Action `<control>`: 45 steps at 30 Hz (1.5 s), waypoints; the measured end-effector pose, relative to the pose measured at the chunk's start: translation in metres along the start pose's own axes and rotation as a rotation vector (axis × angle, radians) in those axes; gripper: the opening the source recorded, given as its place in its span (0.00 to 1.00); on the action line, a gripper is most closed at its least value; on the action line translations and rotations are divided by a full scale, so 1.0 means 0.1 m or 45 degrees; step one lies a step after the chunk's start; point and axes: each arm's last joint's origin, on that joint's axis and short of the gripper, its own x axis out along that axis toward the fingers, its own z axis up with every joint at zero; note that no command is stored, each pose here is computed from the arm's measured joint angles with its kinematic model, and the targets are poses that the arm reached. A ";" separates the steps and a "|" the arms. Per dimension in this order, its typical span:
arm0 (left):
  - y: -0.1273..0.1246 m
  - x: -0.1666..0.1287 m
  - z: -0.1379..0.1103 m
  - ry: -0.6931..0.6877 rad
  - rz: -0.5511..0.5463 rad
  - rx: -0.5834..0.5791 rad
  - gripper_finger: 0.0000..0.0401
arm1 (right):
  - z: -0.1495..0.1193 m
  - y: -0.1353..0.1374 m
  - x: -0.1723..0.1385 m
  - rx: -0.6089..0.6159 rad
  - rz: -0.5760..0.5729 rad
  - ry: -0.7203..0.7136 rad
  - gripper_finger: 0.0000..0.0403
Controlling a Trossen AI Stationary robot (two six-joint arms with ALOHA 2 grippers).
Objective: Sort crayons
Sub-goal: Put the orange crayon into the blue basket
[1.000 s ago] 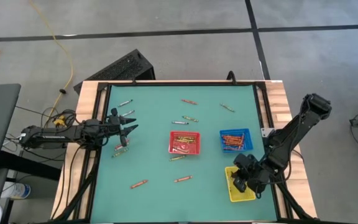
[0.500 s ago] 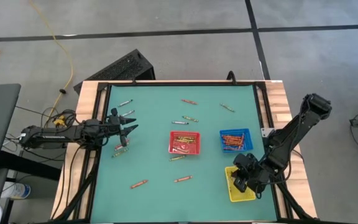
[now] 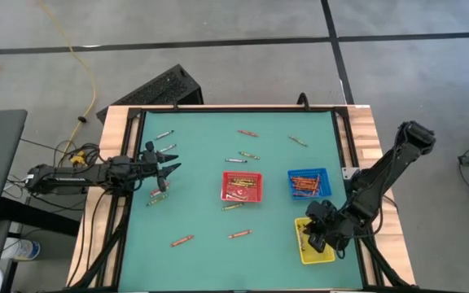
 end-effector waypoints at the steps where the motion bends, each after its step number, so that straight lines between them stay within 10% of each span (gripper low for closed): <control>1: 0.00 0.00 0.00 0.000 0.000 0.002 0.34 | 0.03 0.00 -0.01 -0.018 0.002 -0.006 0.25; 19: 0.00 0.00 0.00 0.000 0.000 0.005 0.34 | 1.02 0.26 -0.11 -0.661 0.081 -0.613 0.25; 45: 0.00 0.00 0.01 -0.010 0.000 -0.024 0.34 | 1.56 -0.03 -0.08 -0.829 -0.084 -0.798 0.25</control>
